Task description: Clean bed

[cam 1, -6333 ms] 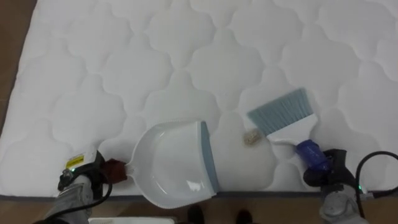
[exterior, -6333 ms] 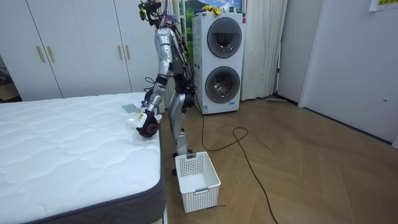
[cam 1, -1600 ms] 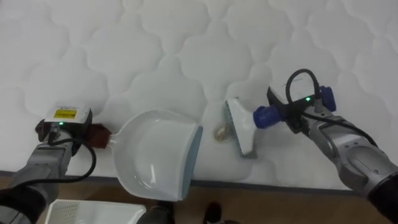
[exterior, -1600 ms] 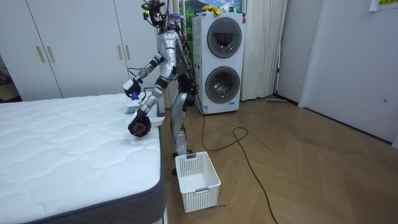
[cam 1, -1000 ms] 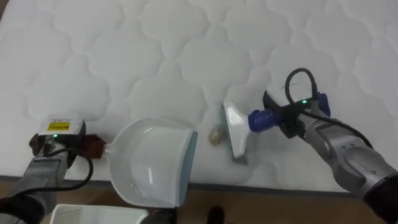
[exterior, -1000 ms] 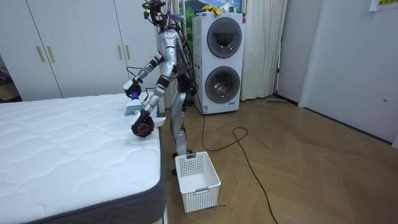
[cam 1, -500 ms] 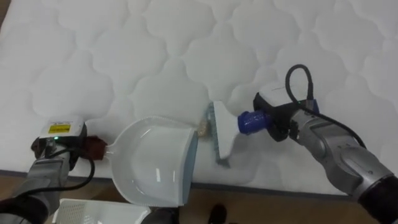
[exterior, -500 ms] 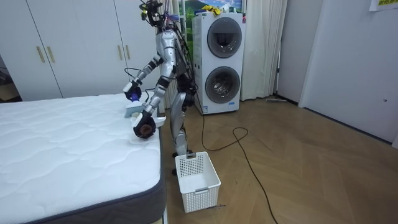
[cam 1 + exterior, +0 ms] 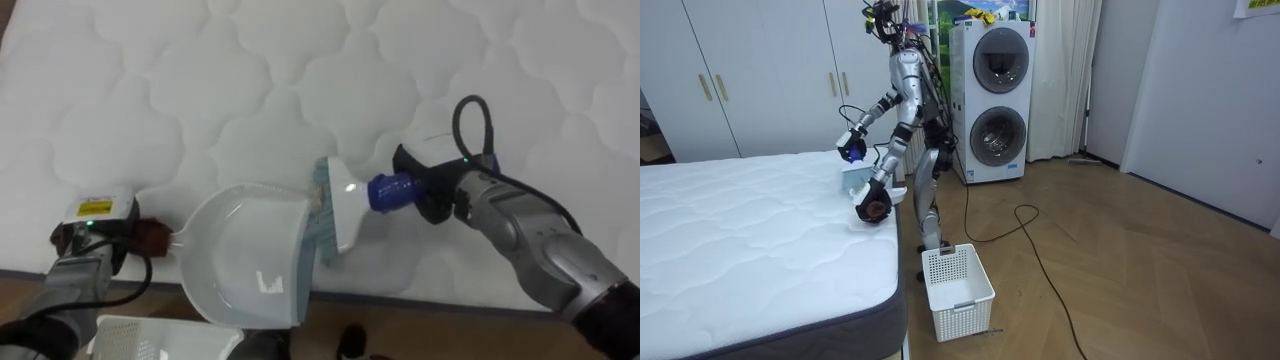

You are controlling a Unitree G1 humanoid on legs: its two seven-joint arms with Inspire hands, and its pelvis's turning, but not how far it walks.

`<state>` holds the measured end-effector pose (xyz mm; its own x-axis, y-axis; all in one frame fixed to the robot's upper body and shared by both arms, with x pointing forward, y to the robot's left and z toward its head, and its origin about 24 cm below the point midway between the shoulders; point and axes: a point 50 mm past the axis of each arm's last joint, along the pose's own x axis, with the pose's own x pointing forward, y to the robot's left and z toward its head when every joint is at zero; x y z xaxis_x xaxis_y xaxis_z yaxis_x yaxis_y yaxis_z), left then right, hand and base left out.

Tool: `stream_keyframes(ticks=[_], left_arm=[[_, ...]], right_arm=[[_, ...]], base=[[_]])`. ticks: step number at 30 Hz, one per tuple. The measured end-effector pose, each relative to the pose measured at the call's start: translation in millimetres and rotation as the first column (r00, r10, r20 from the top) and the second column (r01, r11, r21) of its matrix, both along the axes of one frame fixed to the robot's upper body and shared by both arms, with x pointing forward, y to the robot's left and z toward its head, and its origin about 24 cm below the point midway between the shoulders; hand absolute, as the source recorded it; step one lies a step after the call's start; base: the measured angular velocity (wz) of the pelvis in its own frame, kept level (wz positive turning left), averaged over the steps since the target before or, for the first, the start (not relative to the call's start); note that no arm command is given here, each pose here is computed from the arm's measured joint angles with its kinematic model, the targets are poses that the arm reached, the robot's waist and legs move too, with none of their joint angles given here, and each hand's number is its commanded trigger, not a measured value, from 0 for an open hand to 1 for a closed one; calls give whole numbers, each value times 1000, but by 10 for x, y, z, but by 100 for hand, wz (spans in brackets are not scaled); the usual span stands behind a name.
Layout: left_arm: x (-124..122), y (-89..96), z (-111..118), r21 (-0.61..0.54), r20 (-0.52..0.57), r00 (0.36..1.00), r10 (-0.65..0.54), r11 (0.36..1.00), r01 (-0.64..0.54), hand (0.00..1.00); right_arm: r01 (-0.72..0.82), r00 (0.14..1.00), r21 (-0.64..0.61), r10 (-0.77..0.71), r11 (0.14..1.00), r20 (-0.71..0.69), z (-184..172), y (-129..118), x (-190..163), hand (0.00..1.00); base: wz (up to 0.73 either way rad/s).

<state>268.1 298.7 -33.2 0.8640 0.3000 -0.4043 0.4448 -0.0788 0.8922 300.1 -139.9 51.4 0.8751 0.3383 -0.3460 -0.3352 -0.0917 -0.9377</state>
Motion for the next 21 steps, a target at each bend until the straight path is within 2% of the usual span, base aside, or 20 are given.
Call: stream_keyframes(ticks=[6,12,21], left_arm=[[-20,-27,-43,-11,-10,1000,1,1000,-2,100],[-60,-35,-97,-42,-23,1000,17,999,-18,100],[-111,-6,-138,-60,-35,999,31,998,-33,100]], right_arm=[[-102,995,79,102,992,2,26,265,-59,100],[-123,992,128,125,984,-11,30,306,-82,100],[-183,983,196,178,963,43,139,401,-117,100]], base=[[3],[4],[0]])
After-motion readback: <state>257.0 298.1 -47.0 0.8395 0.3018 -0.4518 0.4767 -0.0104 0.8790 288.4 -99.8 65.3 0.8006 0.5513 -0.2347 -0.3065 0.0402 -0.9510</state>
